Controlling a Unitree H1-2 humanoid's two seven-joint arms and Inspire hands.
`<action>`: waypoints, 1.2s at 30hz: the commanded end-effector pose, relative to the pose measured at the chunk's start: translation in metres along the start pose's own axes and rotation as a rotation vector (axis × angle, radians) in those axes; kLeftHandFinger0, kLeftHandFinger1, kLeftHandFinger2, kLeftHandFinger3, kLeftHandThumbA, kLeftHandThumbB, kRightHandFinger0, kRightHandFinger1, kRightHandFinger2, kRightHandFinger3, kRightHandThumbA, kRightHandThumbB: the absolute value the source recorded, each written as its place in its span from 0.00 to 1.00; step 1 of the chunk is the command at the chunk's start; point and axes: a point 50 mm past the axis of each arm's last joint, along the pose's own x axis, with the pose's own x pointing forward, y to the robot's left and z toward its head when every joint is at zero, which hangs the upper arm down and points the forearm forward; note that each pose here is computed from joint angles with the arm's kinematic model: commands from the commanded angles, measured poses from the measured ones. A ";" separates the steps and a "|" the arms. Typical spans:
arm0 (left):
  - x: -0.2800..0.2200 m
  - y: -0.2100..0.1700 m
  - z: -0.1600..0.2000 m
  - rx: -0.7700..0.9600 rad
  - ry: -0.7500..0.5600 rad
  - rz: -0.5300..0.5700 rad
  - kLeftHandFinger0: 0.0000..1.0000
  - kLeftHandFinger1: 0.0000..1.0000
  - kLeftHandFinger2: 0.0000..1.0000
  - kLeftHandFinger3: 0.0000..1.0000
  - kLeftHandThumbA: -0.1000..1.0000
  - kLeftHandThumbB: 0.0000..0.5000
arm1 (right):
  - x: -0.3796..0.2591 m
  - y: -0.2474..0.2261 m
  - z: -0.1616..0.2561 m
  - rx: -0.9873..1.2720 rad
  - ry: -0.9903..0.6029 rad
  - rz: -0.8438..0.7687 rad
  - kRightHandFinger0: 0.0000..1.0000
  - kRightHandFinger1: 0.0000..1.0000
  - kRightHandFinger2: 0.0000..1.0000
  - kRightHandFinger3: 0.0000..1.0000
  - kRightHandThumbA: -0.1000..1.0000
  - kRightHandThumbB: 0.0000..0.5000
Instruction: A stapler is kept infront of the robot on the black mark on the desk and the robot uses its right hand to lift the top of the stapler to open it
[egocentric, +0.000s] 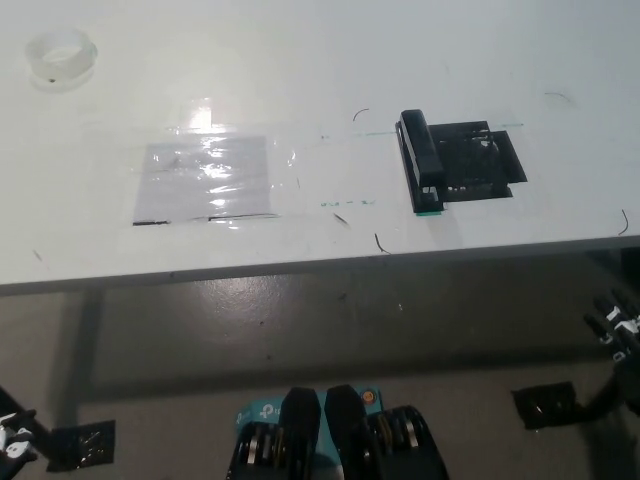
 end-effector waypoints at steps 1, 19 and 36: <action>0.003 0.013 0.012 0.012 -0.055 -0.004 0.50 0.55 0.69 0.85 0.51 0.33 | -0.005 0.029 0.015 0.065 -0.018 0.117 0.66 0.66 0.79 1.00 1.00 0.34; 0.003 0.013 0.011 0.015 -0.064 -0.010 0.50 0.55 0.69 0.86 0.50 0.30 | -0.042 0.134 0.005 0.189 0.138 0.432 0.54 0.55 0.71 1.00 1.00 0.34; 0.003 0.011 0.010 0.010 -0.060 -0.016 0.52 0.56 0.70 0.87 0.51 0.28 | 0.011 0.204 -0.019 0.337 0.268 0.416 0.59 0.60 0.75 1.00 1.00 0.26</action>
